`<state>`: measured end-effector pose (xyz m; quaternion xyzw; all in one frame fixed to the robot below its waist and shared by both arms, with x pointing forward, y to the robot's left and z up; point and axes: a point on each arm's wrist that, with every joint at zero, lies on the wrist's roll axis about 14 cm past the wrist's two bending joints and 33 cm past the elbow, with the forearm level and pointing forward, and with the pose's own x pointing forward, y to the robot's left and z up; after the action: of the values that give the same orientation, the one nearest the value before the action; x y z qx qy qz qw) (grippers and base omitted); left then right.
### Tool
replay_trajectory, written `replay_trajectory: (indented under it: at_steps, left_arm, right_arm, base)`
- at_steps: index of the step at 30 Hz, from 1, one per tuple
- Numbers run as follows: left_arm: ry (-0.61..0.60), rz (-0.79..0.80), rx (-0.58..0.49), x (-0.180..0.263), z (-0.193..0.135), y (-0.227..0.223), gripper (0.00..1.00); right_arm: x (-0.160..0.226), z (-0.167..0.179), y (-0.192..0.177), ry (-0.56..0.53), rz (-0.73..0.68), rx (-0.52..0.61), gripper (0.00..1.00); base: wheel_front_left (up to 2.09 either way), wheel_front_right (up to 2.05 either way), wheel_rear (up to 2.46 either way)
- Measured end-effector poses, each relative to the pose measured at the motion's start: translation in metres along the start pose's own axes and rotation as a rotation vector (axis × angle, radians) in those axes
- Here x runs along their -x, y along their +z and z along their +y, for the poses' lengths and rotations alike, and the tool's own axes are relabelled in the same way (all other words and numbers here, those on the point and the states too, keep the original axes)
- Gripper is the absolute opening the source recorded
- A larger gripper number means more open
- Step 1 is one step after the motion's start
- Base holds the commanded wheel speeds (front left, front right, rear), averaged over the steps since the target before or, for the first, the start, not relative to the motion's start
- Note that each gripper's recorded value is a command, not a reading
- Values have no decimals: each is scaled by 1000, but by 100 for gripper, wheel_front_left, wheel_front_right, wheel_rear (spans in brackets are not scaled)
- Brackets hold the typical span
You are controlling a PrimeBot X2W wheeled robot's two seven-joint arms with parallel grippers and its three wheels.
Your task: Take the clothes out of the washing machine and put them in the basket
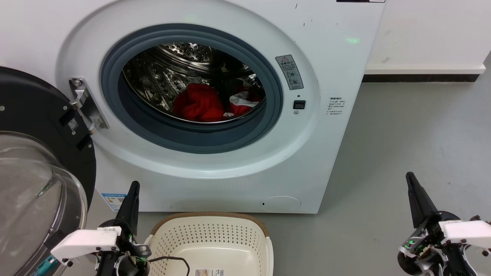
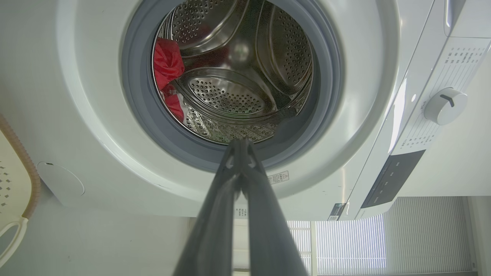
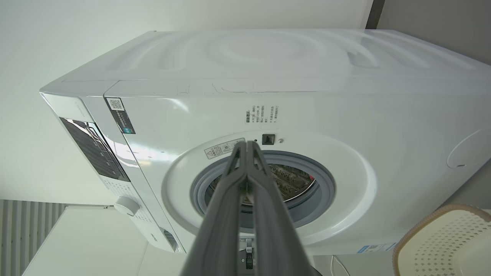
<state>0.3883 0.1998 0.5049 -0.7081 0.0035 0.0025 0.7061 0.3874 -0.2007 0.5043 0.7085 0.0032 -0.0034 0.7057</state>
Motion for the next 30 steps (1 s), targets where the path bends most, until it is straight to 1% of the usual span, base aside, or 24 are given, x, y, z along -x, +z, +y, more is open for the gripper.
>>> replay_trajectory:
  at_steps: [16, 17, 23, 30]
  left_arm:
    - [0, 0, 0, 0, 0, 0, 0]
    - [3, 0, 0, 0, 1, 0, 100]
    - [98, -3, 8, 15, 33, -1, 100]
    - [92, -34, -13, 16, 31, 3, 100]
  right_arm:
    - [0, 0, 0, 0, 0, 0, 0]
    - [0, -1, 0, -2, 0, 0, 100]
    - [14, -31, 1, -91, -7, -6, 100]
    - [15, -30, 3, -91, -32, 15, 100]
  base:
    - [0, 0, 0]
    - [0, 0, 0]
    - [0, 0, 0]
    - [0, 0, 0]
